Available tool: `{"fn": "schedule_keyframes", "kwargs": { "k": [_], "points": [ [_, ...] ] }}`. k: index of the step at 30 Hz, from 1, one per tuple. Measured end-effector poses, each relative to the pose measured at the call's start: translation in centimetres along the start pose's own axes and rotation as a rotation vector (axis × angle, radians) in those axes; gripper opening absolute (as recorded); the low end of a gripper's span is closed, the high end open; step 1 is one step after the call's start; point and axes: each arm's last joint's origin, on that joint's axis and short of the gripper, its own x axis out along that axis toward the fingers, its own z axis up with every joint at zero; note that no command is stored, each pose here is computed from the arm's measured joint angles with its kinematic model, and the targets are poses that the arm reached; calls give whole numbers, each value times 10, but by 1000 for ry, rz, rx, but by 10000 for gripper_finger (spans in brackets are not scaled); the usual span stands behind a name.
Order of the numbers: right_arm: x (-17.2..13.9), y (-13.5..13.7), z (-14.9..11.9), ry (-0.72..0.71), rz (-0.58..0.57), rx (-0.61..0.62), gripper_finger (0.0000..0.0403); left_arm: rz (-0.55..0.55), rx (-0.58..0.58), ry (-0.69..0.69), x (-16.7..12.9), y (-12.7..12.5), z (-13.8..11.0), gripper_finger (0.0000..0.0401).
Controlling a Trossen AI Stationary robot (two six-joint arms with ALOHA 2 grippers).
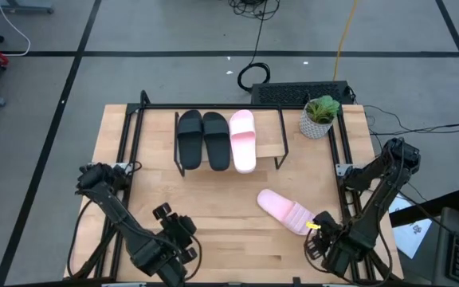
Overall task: Pick and place slides into the shelf
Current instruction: Put the pink slipper onto the shelf
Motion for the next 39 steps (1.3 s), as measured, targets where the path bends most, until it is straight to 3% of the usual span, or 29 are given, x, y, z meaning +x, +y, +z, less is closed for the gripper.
{"fn": "schedule_keyframes", "kwargs": {
  "k": [4,13,21,39],
  "points": [
    [-1,-4,-5,-41,34,133,171,61,46,-6,13,0,-15,172],
    [0,3,-5,7,63,171,171,164,80,14,38,4,-34,172],
    [-1,15,-1,-12,174,202,171,175,151,-31,39,4,-32,172],
    [1,23,16,-130,235,234,171,202,201,-67,44,7,-23,172]
  ]
}}
